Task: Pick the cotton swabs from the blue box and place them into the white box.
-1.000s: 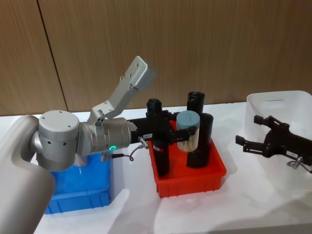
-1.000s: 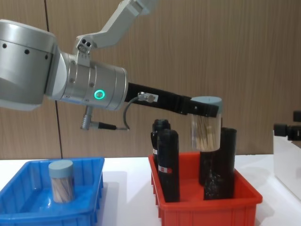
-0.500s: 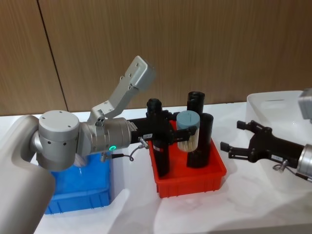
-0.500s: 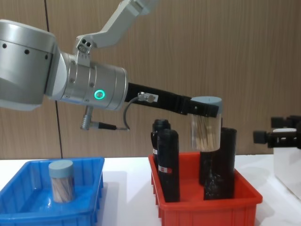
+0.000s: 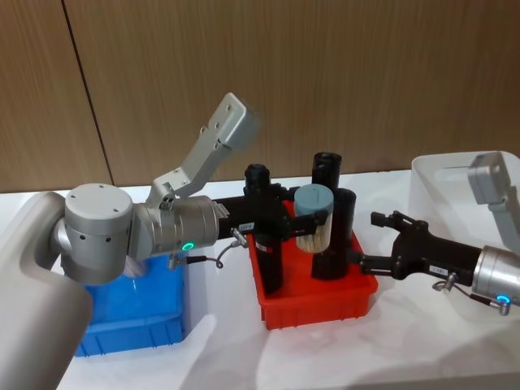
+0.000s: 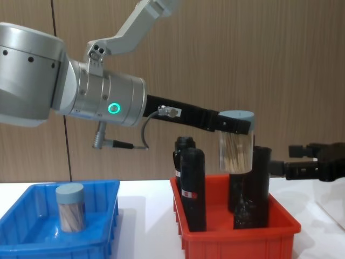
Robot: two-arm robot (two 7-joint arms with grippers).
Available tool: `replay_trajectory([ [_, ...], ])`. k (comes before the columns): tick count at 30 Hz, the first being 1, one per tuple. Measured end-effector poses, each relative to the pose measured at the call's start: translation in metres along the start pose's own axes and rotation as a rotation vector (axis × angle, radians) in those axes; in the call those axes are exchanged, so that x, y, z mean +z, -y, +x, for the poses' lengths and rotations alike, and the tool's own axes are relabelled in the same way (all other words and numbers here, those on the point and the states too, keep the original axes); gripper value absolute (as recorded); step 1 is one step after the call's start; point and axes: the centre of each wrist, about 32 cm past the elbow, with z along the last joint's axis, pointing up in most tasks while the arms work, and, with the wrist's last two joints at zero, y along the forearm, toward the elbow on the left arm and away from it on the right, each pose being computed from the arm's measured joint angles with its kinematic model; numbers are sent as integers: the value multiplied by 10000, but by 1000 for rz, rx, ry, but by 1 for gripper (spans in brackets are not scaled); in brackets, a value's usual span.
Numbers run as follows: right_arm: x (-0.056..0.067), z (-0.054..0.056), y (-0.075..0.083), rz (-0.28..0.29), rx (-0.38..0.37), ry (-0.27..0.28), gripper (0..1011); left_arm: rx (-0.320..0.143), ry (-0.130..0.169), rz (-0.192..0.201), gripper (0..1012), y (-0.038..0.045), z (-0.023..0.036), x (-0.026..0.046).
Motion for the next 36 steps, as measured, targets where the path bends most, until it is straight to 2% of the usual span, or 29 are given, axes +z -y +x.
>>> replay_trajectory([
  [16, -20, -4, -143, 16, 16, -31, 1002, 0, 0, 0, 654, 0, 0, 0],
  [36, -64, 9, -351, 3, 36, -50, 1002, 0, 0, 0, 654, 0, 0, 0],
])
